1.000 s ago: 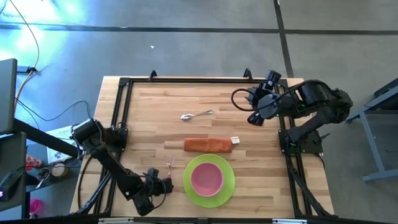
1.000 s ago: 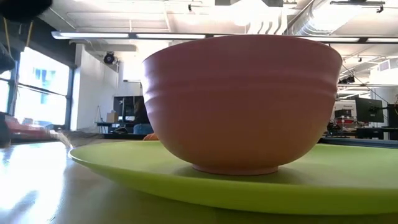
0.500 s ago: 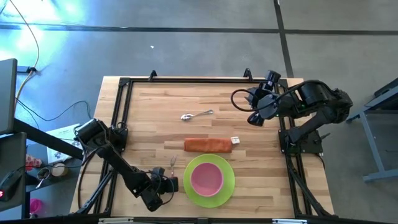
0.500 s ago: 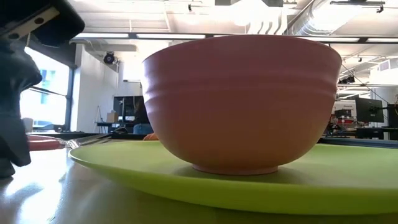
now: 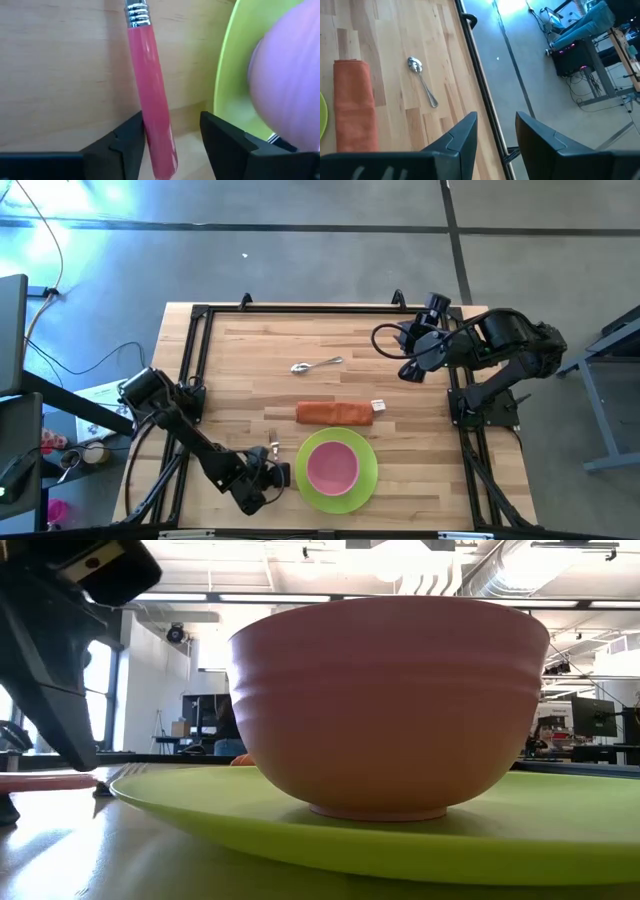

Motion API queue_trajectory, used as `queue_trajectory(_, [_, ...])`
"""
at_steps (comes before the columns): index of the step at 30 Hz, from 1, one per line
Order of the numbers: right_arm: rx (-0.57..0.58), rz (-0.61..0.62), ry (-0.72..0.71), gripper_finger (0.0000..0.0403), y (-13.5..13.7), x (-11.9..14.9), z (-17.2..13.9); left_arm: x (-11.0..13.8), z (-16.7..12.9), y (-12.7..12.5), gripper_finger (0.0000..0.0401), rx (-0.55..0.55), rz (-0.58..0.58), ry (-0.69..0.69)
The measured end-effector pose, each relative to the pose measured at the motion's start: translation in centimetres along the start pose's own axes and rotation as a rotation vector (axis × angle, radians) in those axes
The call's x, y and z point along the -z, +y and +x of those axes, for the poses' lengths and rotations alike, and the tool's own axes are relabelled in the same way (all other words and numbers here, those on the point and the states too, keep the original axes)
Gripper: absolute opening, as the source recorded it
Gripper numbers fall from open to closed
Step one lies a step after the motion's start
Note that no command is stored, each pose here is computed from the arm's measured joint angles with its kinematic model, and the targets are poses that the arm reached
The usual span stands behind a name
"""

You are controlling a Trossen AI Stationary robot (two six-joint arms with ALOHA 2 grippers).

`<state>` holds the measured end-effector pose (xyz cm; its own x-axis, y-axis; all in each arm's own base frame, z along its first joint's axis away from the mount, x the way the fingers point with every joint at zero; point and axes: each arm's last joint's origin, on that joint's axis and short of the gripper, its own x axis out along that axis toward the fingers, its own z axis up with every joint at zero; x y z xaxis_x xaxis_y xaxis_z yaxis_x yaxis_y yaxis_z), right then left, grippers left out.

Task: Set table place
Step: Put the pink fork to the left of the green plate

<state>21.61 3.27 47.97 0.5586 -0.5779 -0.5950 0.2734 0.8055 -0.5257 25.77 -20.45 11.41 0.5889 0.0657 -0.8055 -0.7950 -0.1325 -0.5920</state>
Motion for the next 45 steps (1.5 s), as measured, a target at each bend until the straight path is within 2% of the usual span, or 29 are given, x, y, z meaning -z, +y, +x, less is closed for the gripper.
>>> queue_trajectory(3, [-0.008, -0.007, 0.001, 0.0126, 0.0, 0.0, 0.0, -0.1, -0.8, -0.1, 0.0173, -0.08, 0.043, 0.083])
queue_trajectory(8, [-0.04, -0.007, 0.003, 0.0126, 0.1, 0.0, 0.0, -0.8, -3.0, 0.5, 0.0155, -0.302, 0.09, 0.178])
queue_trajectory(12, [-0.043, -0.006, 0.003, 0.0126, 0.1, 0.0, 0.0, -2.1, -4.9, 0.6, 0.0148, -0.356, 0.115, 0.107])
queue_trajectory(16, [-0.043, -0.001, -0.002, 0.0126, 0.1, -0.1, 0.0, -4.4, -6.8, 0.6, 0.0143, -0.397, 0.149, -0.077])
queue_trajectory(20, [-0.034, 0.003, 0.0, 0.0126, 0.0, -0.1, 0.1, -6.8, -8.4, 0.3, 0.0107, -0.477, 0.182, -0.171])
queue_trajectory(24, [-0.019, 0.032, 0.006, 0.0126, -0.4, -0.1, 0.4, -8.9, -9.4, -1.0, 0.0031, -0.451, 0.252, -0.223])
queue_trajectory(26, [-0.008, 0.044, 0.015, 0.0126, -0.7, -0.1, 0.6, -10.0, -9.7, -1.9, 0.0009, -0.407, 0.297, -0.247])
queue_trajectory(28, [0.003, 0.068, 0.024, 0.0126, -1.0, -0.1, 0.9, -11.1, -9.9, -2.5, 0.0016, -0.42, 0.335, -0.248])
queue_trajectory(30, [0.008, 0.098, 0.03, 0.0126, -1.1, -0.1, 1.0, -12.3, -9.8, -2.7, 0.002, -0.488, 0.361, -0.234])
queue_trajectory(33, [0.01, 0.114, 0.033, 0.0126, -1.2, -0.1, 1.1, -13.6, -9.0, -2.5, 0.0005, -0.576, 0.413, -0.165])
queue_trajectory(41, [0.01, 0.151, 0.035, 0.0126, -1.1, -0.1, 1.2, -14.2, -6.3, -1.0, 0.0002, -0.549, 0.428, -0.018])
queue_trajectory(45, [0.01, 0.156, 0.032, 0.0126, -1.1, -0.1, 1.2, -14.1, -5.5, -0.9, 0.0001, -0.476, 0.407, 0.0])
